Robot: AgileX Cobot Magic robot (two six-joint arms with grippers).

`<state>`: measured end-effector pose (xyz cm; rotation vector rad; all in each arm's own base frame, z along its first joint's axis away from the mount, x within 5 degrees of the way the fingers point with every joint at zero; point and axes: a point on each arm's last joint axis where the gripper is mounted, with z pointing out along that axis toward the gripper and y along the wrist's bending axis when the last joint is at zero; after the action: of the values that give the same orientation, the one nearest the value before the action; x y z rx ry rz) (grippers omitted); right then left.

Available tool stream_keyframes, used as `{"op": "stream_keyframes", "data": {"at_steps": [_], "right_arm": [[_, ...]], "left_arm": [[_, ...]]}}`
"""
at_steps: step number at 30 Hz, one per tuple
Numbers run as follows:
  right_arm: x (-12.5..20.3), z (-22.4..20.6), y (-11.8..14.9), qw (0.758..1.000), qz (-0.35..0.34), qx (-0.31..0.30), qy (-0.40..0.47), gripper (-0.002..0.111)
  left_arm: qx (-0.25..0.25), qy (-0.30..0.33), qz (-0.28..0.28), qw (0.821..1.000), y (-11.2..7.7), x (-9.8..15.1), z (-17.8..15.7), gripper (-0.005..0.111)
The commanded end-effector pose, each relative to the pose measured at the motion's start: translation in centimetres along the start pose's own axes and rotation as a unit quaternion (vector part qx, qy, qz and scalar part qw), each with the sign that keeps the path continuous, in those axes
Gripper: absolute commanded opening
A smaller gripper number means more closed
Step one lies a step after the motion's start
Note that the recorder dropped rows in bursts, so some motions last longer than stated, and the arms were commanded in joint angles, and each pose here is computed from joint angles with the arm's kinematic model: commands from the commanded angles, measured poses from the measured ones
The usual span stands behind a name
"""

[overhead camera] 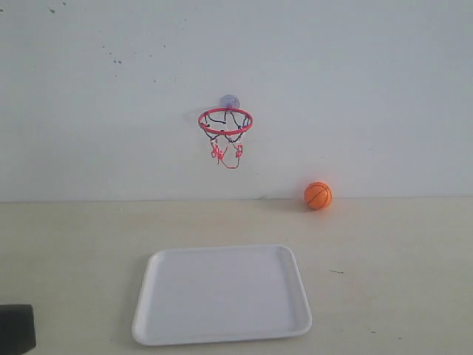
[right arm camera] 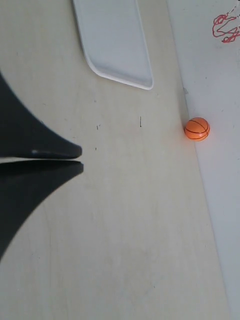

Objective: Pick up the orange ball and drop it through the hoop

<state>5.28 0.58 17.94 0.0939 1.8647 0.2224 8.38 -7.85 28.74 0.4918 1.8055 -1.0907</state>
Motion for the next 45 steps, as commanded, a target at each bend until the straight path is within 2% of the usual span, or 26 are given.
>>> {"op": "stream_keyframes", "data": {"at_steps": [1,6,9,11,14,17,22,24,27,31,35,40,43,45], "right_arm": [[-0.1,0.0,0.0,1.0,-0.007,0.0,-0.005,0.0],[-0.1,0.0,0.0,1.0,-0.007,0.0,-0.005,0.0],[-0.1,0.0,0.0,1.0,-0.007,0.0,-0.005,0.0],[-0.1,0.0,0.0,1.0,-0.007,0.0,-0.005,0.0],[-0.1,0.0,0.0,1.0,-0.007,0.0,-0.005,0.0],[-0.1,0.0,0.0,1.0,-0.007,0.0,-0.005,0.0],[-0.1,0.0,0.0,1.0,-0.007,0.0,-0.005,0.0],[-0.1,0.0,0.0,1.0,-0.007,0.0,-0.005,0.0],[-0.1,0.0,0.0,1.0,-0.007,0.0,-0.007,0.0],[-0.1,0.0,0.0,1.0,-0.007,0.0,-0.005,0.0],[-0.1,0.0,0.0,1.0,-0.007,0.0,-0.005,0.0],[-0.1,0.0,0.0,1.0,-0.007,0.0,-0.005,0.0],[-0.1,0.0,0.0,1.0,-0.007,0.0,-0.005,0.0],[-0.1,0.0,0.0,1.0,-0.007,0.0,-0.005,0.0]], "left_arm": [[0.014,-0.019,0.026,0.999,-1.1,0.2,-0.7,0.004],[0.019,-0.024,0.035,0.999,-1.6,0.3,-1.0,0.004],[0.026,0.003,0.045,0.999,-1.7,0.7,-1.0,0.004],[0.033,0.03,0.029,0.999,-1.8,1.2,-1.0,0.004],[0.026,0.066,-0.028,0.997,-1.7,1.8,-1.0,0.004],[0.024,0.063,-0.058,0.996,-1.7,1.8,-1.0,0.004],[0.044,0.005,-0.019,0.999,-2.4,0.9,-1.3,0.004],[0.043,-0.024,0.014,0.999,-3.0,0.8,-1.8,0.004],[0.018,-0.079,0.07,0.994,-4.2,0.9,-3.0,0.004],[-0.02,-0.147,0.119,0.982,-5.2,1.0,-4.4,0.004],[-0.06,-0.2,0.137,0.968,-5.3,0.8,-5.3,0.004],[-0.123,-0.256,0.147,0.948,-4.5,0.1,-6.2,0.004],[-0.155,-0.286,0.131,0.936,-3.4,0.6,-6.6,0.004],[-0.156,-0.298,0.117,0.934,-2.9,1.3,-6.7,0.004]]}}
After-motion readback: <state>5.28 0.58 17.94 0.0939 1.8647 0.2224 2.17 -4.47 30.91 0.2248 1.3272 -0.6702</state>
